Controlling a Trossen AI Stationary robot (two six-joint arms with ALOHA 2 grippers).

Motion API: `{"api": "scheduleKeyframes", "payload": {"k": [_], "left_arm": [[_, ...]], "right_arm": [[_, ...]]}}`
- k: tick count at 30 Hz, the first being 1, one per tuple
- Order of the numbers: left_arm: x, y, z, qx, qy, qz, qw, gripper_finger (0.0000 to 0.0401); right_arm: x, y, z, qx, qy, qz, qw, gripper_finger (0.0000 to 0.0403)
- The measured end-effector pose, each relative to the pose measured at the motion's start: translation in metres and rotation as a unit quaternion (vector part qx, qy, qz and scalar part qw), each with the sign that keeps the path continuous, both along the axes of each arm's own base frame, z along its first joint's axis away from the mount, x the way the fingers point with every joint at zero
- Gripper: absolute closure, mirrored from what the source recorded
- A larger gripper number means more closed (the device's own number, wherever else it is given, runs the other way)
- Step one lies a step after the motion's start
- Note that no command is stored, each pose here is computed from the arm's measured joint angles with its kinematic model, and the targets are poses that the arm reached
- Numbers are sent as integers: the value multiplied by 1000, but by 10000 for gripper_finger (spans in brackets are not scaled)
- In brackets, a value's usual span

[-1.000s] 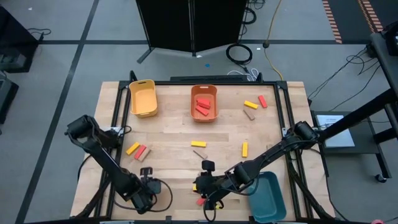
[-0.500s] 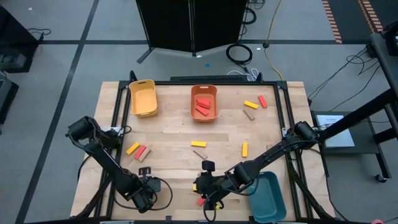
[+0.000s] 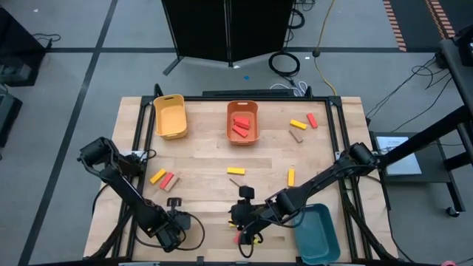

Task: Sort blocks
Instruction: Put the orange block into the orange bin

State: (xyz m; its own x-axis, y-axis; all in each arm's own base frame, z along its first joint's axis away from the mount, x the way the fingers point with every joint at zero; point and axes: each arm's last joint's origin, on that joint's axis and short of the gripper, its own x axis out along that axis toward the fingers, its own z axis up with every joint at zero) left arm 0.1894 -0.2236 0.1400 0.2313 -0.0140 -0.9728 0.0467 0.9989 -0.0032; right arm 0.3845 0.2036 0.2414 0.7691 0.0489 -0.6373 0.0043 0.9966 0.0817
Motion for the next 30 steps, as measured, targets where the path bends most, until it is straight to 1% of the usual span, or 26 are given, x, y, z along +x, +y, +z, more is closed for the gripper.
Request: {"api": "scheduleKeyframes", "payload": {"k": [3, 6, 8, 11, 14, 16, 19, 21, 22, 23, 24, 26, 28, 30], "left_arm": [[1, 5, 11, 41, -51, -32, 997, 321], [4, 14, 37, 62, -128, -59, 988, 314], [5, 24, 55, 76, -163, -81, 980, 314], [8, 45, 87, 98, -225, -103, 964, 313], [7, 71, 113, 108, -285, -131, 943, 313], [4, 93, 127, 104, -331, -146, 926, 313], [-2, 129, 139, 83, -400, -157, 899, 313], [-8, 150, 142, 65, -453, -164, 874, 313], [-12, 159, 143, 57, -480, -166, 860, 313], [-15, 166, 144, 49, -511, -169, 841, 313], [-17, 173, 144, 45, -537, -172, 824, 313], [-22, 185, 142, 43, -573, -181, 798, 313], [-26, 194, 140, 54, -590, -186, 784, 312], [-30, 203, 136, 73, -602, -184, 773, 312]], "right_arm": [[-3, -4, 10, -6, -6, 7, 1000, 266], [-8, -12, 23, -20, -6, 14, 1000, 266], [-12, -17, 32, -34, -10, 23, 999, 266], [-18, -23, 51, -52, -33, 41, 997, 266], [-24, -31, 65, -69, -44, 64, 995, 266], [-25, -40, 70, -81, -42, 75, 993, 266], [-21, -61, 75, -77, -37, 75, 994, 266], [-15, -79, 77, -64, -34, 73, 995, 266], [-12, -89, 77, -59, -32, 74, 995, 266], [-9, -100, 76, -57, -30, 72, 995, 266], [-6, -111, 76, -56, -28, 73, 995, 266], [-1, -134, 76, -56, -25, 70, 996, 266], [1, -159, 76, -59, -18, 66, 996, 266], [0, -183, 76, -65, -8, 59, 996, 266]]}}
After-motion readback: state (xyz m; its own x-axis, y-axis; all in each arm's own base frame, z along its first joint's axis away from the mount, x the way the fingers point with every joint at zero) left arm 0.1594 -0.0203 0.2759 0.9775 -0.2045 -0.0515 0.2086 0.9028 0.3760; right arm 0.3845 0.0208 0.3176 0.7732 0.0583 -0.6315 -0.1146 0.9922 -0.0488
